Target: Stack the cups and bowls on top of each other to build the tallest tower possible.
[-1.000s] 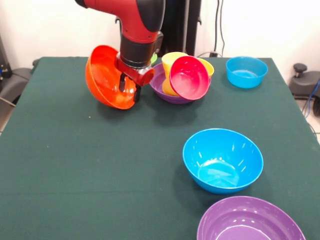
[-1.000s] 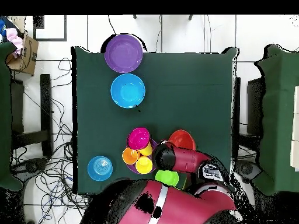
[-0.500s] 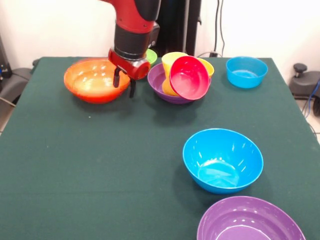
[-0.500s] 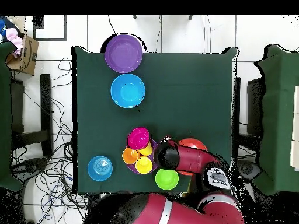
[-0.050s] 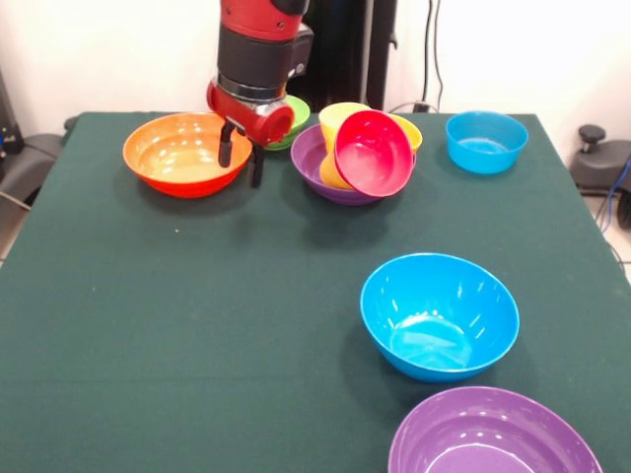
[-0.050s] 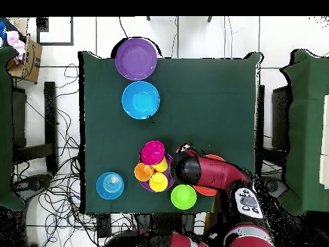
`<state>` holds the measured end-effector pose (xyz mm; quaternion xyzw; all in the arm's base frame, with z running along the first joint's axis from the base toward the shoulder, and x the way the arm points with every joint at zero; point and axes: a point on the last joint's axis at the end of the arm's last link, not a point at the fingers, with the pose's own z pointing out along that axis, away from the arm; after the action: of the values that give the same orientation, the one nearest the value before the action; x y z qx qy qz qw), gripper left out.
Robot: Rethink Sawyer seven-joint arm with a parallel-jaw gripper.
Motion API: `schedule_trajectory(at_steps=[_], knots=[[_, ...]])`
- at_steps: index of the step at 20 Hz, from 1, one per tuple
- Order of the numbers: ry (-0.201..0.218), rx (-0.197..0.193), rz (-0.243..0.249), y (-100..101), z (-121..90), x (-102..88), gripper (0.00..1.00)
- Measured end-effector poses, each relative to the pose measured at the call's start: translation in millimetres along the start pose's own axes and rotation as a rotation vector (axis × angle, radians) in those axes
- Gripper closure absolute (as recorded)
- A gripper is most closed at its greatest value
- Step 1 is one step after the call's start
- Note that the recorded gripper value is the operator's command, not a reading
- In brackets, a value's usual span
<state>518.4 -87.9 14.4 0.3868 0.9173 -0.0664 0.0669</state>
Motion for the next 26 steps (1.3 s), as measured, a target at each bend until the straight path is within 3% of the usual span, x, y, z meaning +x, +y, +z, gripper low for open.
schedule_trajectory(at_steps=[8,18,26], knots=[[0.006,-0.003,-0.001,2,2,2.5,0.0],[0.056,0.035,-0.006,-10,25,22.4,0.0],[0.065,0.043,-0.009,-12,29,27.2,0.0]])
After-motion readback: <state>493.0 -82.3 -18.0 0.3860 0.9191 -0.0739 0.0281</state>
